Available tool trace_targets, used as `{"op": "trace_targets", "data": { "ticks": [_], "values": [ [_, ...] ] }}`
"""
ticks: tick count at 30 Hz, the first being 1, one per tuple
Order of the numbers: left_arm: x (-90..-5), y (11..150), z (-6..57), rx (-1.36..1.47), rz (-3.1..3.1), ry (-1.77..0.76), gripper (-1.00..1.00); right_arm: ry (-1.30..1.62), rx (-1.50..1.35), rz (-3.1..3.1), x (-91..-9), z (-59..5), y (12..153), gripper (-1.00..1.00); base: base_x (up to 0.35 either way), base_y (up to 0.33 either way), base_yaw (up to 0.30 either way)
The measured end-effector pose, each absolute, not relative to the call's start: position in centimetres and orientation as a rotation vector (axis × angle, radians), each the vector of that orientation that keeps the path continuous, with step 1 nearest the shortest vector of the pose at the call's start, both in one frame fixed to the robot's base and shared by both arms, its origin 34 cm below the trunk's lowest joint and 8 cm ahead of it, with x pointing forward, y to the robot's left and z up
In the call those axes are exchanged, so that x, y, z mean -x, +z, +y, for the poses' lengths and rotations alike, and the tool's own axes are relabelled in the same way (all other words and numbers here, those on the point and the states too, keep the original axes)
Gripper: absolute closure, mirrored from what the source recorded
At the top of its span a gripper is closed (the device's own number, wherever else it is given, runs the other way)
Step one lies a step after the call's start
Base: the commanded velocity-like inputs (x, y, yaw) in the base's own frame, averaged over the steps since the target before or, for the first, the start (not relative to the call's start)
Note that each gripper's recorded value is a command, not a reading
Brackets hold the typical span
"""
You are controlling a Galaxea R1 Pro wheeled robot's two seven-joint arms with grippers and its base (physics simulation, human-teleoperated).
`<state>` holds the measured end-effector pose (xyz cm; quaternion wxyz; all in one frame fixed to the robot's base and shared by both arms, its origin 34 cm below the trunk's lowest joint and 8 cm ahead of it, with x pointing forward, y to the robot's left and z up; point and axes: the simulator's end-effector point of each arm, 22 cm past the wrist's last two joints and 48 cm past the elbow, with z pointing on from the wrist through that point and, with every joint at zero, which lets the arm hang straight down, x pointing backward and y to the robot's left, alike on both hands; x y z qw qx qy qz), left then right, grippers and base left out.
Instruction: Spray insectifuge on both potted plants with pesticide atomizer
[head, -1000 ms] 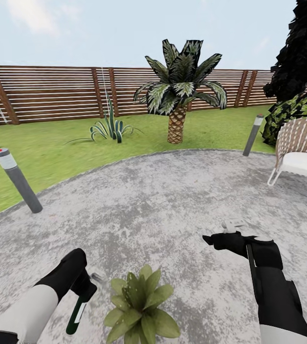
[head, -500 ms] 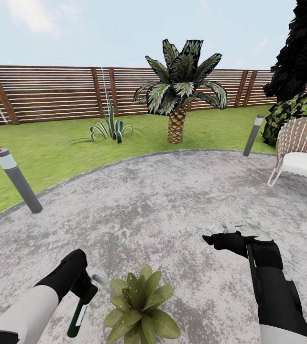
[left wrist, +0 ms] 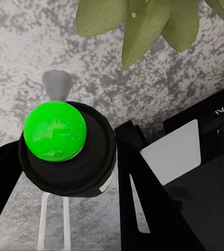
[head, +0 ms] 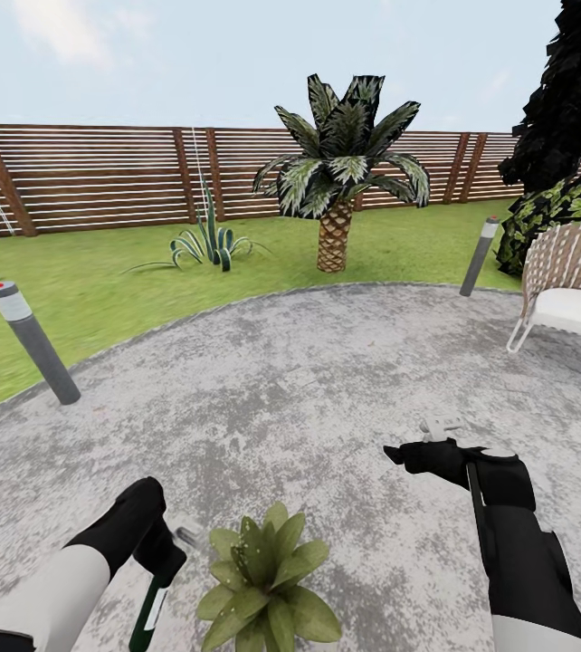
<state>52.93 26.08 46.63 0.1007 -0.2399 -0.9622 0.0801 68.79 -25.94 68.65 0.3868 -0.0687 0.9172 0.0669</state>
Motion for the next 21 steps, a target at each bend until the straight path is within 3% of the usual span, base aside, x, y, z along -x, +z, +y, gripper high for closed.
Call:
{"op": "trace_targets", "data": {
  "ticks": [21],
  "values": [
    [-53.10, 46.64, 26.45, 0.702, -2.849, 0.213, 1.00, 0.171, 0.176, 2.335, -68.80, -25.89, 68.65, -1.00, 0.000, 0.000, 0.000]
  ]
}}
